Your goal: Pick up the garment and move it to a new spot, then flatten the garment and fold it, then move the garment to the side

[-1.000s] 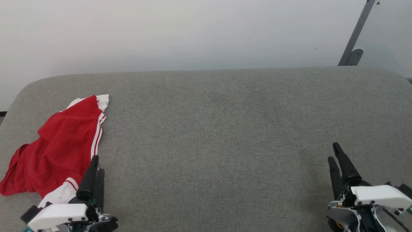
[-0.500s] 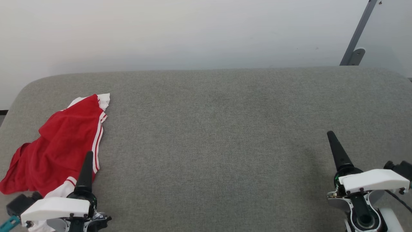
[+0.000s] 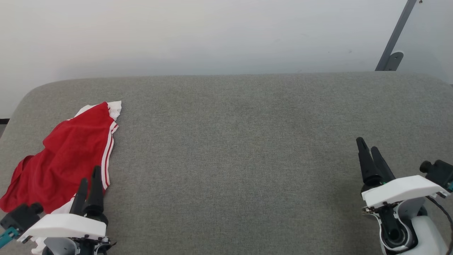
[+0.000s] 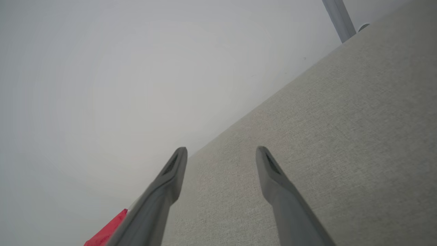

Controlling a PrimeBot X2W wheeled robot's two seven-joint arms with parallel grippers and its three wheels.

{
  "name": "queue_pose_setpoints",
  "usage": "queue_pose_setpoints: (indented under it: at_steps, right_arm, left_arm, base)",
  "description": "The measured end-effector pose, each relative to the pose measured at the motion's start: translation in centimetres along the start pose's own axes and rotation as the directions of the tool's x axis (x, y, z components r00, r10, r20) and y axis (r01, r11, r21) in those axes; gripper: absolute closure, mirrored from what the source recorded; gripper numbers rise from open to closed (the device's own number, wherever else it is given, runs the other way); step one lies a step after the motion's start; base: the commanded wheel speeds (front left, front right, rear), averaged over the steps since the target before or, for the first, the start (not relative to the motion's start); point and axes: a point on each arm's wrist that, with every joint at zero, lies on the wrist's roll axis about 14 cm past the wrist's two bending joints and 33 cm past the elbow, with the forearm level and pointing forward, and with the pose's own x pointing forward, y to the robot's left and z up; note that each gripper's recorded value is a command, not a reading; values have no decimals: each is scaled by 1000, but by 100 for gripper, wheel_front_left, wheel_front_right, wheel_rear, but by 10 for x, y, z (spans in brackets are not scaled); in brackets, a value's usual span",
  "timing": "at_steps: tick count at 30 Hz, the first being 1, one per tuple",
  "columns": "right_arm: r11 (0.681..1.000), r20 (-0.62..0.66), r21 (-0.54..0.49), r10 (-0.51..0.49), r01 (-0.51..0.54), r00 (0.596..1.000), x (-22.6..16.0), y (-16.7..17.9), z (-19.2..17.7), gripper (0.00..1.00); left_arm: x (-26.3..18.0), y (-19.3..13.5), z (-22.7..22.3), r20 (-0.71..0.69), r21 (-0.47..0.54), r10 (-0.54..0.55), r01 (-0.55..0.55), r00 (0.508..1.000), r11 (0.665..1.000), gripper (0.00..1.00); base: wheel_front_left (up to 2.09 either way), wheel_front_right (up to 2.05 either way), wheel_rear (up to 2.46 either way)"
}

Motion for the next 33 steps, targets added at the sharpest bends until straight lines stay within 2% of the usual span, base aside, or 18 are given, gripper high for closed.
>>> queue_pose_setpoints:
  at_steps: [11,19,33]
  right_arm:
    - [970,-7,-242,17,-18,1000,6,4,-1,0]
    - [943,2,-331,35,-32,999,9,9,2,0]
    - [863,-1,-503,62,-54,998,14,11,5,0]
  left_arm:
    - [1,-1,4,3,205,-20,19,1000,978,0]
    - [0,-2,5,1,324,-35,33,999,945,0]
    - [0,-4,5,-5,484,-62,56,998,873,0]
  base:
    - [0,0,0]
    - [0,0,0]
    - [0,0,0]
